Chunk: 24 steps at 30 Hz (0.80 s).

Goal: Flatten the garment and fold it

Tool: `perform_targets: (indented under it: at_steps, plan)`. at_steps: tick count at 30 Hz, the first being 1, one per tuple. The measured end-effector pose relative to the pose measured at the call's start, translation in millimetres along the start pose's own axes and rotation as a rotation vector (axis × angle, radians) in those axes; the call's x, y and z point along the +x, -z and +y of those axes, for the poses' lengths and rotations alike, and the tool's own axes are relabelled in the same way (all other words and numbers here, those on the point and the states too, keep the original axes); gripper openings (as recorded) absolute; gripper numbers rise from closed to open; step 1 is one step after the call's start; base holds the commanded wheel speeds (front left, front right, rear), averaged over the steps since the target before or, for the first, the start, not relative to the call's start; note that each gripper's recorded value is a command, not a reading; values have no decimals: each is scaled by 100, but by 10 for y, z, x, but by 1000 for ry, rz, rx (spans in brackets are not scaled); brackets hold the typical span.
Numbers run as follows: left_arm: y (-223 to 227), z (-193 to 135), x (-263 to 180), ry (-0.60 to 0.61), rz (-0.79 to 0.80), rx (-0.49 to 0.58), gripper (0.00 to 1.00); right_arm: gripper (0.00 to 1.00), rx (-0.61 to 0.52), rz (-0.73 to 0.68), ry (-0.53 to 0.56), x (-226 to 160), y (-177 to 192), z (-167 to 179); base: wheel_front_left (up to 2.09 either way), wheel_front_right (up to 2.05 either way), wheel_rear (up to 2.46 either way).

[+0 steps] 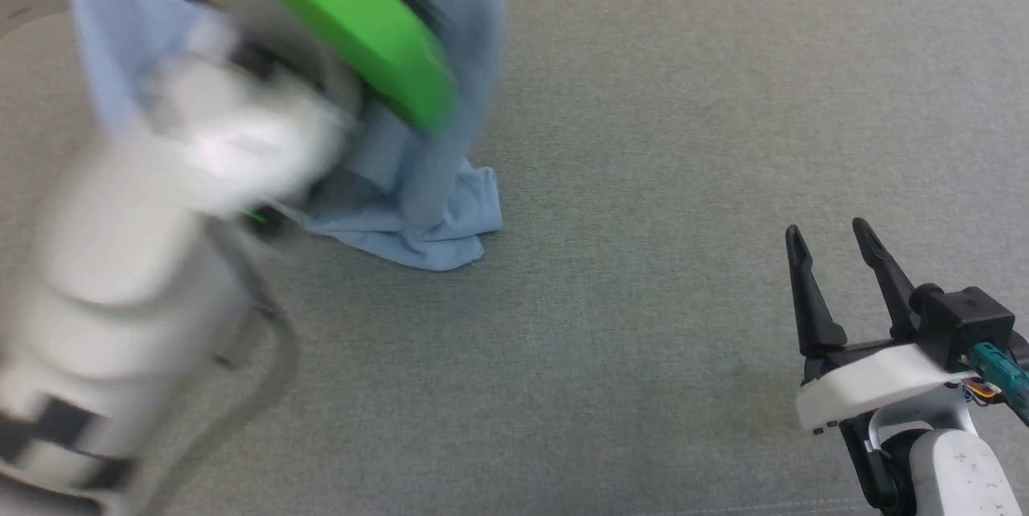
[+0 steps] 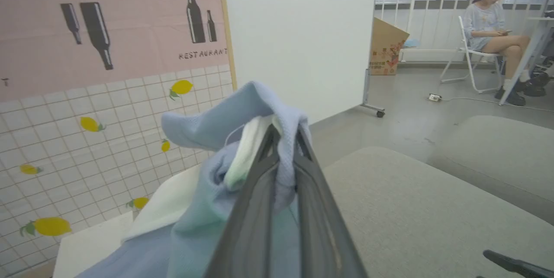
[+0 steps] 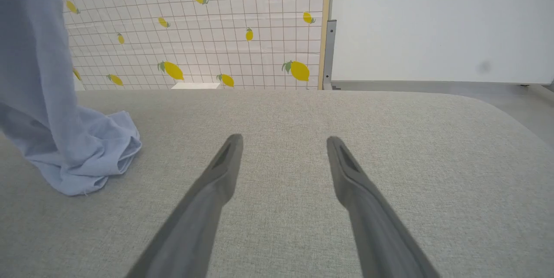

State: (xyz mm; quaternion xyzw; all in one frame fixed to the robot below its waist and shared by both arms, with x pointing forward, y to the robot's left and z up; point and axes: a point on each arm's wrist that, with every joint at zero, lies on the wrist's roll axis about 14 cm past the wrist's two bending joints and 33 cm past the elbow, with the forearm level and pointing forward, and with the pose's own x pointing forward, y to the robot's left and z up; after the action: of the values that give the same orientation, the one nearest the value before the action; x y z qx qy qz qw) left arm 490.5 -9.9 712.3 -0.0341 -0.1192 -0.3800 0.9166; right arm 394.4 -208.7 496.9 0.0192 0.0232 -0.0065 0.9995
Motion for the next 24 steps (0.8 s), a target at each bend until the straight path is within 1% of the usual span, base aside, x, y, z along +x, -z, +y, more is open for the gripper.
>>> perform_targets:
  at_steps: [1, 3, 5, 7, 10, 12, 13, 14, 16, 19, 24]
  plan:
    - [159, -172, 21, 42, 39, -27, 0, 100, 2, 2, 7, -8, 6, -22, 0, 0, 0]
    - [595, -631, 12, 149, 155, -109, 0, 100, 3, 4, 28, -31, 19, -93, 0, 0, 0]
    - [988, -1040, -76, 239, 265, -183, 0, 100, 2, 7, 48, -55, 34, -161, 0, 0, 0]
    - [1364, -1432, -234, 329, 379, -235, 0, 100, 3, 10, 70, -81, 51, -234, 0, 0, 0]
    - [1805, -1810, -497, 421, 524, -278, 0, 100, 6, 7, 98, -97, 57, -326, 0, 0, 0]
    - [2009, -1994, -658, 473, 593, -291, 0, 100, 7, 12, 112, -111, 74, -373, 0, 0, 0]
    - [2103, -2064, -735, 492, 624, -297, 40, 100, 6, 13, 120, -122, 86, -396, 0, 0, 0]
    - [2186, -2111, -800, 508, 654, -297, 100, 100, 6, 16, 125, -131, 99, -414, 0, 0, 0]
    - [2291, -2174, -886, 529, 692, -295, 100, 100, 5, 25, 134, -146, 128, -442, 0, 0, 0]
    - [2317, -2191, -905, 533, 700, -294, 100, 100, 5, 25, 144, -163, 137, -471, 0, 0, 0]
    - [2170, -2102, -816, 501, 642, -283, 100, 100, 9, 15, 135, -172, 104, -442, 0, 0, 0]
